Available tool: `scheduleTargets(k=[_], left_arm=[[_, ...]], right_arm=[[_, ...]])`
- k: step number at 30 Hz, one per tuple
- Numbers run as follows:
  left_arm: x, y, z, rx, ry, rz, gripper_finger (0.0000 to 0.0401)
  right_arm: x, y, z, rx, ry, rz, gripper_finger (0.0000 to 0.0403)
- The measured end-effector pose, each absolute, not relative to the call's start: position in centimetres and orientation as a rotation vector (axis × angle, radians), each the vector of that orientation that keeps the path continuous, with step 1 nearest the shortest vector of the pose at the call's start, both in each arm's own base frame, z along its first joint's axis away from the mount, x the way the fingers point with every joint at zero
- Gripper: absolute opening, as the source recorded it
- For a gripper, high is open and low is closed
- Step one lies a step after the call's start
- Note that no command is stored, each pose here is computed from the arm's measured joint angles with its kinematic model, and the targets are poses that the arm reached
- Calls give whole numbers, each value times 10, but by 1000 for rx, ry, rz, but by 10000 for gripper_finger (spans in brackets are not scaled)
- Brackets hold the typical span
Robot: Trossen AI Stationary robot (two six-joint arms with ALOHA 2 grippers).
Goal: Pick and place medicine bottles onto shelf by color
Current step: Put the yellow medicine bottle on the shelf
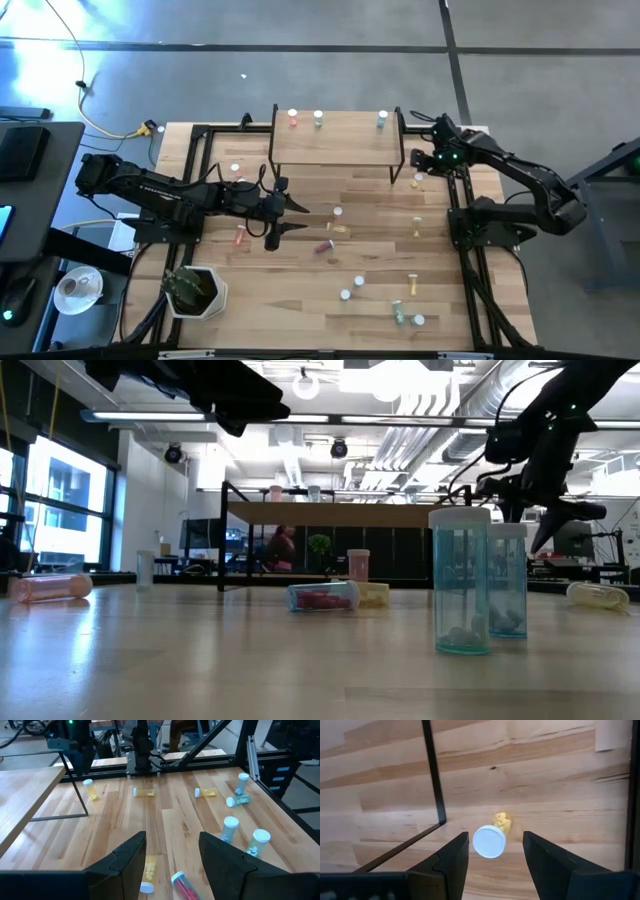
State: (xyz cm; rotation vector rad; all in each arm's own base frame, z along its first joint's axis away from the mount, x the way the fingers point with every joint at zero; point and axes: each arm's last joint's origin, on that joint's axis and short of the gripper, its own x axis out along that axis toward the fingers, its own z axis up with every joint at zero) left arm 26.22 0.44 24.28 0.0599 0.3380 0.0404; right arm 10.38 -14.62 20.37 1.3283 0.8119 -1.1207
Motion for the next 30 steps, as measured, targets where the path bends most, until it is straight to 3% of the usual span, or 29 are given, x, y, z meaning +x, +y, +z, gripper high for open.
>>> scheduleTargets(k=[22,30], left_arm=[[262,4,243,60,338,40,175],[262,4,243,60,339,40,175]], right_arm=[[124,-152,178,1303,984,-1096,177],[124,-153,177,1267,1000,-1107,125]])
